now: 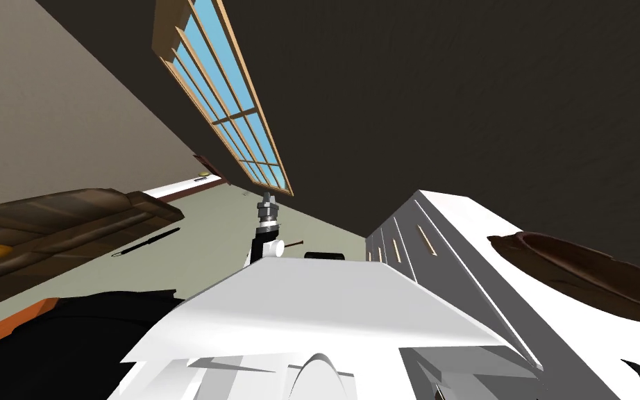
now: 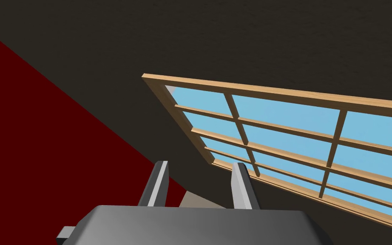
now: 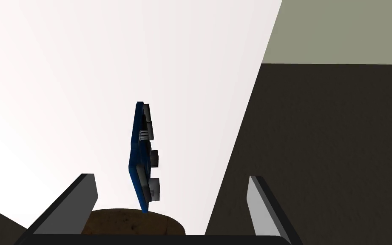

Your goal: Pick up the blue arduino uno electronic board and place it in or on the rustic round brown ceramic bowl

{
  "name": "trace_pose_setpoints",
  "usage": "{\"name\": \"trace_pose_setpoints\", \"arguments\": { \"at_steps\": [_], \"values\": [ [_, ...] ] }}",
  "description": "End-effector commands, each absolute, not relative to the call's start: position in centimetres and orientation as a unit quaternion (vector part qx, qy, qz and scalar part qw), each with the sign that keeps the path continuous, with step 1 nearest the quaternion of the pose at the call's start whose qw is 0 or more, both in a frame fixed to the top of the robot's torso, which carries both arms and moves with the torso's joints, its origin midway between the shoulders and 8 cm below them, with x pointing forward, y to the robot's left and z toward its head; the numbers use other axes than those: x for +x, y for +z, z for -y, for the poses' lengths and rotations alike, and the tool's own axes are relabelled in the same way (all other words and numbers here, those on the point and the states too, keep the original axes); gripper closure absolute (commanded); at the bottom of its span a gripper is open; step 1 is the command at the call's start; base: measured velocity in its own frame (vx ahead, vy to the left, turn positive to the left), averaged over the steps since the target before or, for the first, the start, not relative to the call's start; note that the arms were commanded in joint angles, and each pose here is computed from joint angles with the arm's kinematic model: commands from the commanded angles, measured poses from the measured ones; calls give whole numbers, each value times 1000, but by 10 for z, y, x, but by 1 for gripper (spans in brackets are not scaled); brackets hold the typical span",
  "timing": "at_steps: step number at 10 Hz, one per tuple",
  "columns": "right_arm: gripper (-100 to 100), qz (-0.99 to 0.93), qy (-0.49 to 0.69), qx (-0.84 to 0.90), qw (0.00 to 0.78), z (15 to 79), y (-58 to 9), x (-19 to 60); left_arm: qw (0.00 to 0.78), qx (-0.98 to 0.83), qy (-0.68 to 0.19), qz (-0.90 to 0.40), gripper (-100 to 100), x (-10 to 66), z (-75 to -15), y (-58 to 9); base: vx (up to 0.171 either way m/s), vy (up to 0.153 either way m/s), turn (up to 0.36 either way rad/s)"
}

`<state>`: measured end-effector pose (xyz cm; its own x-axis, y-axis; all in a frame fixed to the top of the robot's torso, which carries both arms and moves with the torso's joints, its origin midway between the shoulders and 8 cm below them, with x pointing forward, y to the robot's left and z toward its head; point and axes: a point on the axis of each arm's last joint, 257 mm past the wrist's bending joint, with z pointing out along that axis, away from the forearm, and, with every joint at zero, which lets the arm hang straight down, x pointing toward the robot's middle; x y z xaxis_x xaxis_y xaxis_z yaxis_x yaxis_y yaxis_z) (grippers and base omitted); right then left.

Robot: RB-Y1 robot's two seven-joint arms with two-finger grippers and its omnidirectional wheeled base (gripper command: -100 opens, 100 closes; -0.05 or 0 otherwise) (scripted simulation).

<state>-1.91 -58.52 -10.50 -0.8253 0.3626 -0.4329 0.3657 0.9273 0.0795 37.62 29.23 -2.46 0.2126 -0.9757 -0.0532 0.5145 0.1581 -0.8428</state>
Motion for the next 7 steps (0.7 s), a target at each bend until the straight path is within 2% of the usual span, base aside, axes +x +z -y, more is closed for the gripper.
{"name": "trace_pose_setpoints", "arguments": {
  "at_steps": [1,7],
  "values": [
    [-100,-961,-3,194,199,582,-105,-30,690,-360,-540,-320,0,376,-292,-25,50,-38,61],
    [-100,-971,-11,214,110,576,-100,-76,690,-360,-540,-320,0,376,-292,-25,42,-27,55]
  ]
}}
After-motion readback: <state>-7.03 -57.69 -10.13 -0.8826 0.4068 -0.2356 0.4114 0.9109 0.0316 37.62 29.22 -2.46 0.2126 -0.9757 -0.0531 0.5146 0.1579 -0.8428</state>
